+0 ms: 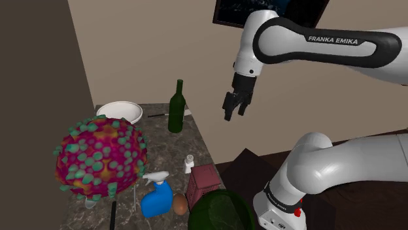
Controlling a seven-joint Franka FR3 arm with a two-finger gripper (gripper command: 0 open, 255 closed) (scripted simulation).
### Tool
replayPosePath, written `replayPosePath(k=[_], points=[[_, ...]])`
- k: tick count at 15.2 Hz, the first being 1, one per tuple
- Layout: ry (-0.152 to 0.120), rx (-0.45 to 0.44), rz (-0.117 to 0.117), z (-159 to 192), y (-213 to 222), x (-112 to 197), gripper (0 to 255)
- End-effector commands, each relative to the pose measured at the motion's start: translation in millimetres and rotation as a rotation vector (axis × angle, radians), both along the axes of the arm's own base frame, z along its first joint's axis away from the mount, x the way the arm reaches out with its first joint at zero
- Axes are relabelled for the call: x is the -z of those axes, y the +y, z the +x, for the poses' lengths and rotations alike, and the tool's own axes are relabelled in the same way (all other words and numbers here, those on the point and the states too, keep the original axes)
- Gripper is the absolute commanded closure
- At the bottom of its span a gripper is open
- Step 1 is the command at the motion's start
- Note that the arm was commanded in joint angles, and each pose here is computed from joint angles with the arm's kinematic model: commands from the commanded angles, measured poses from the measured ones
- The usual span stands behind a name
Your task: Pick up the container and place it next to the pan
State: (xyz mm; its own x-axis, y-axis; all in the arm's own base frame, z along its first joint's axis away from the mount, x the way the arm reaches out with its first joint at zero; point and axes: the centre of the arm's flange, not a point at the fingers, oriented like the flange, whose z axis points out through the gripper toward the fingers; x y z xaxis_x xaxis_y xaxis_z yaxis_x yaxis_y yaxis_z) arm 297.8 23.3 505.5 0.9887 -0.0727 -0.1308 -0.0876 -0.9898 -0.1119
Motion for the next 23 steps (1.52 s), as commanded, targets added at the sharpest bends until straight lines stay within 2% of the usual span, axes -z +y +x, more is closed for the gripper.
replayPosePath(k=[1, 19, 23], points=[[-0.005, 0.018, -0.008, 5.2, 12.0, 23.1, 0], [-0.029, 0.160, -0.082, 73.4, 104.8, 231.4, 0], [-0.029, 0.165, -0.084, 74.6, 108.3, 254.0, 0]])
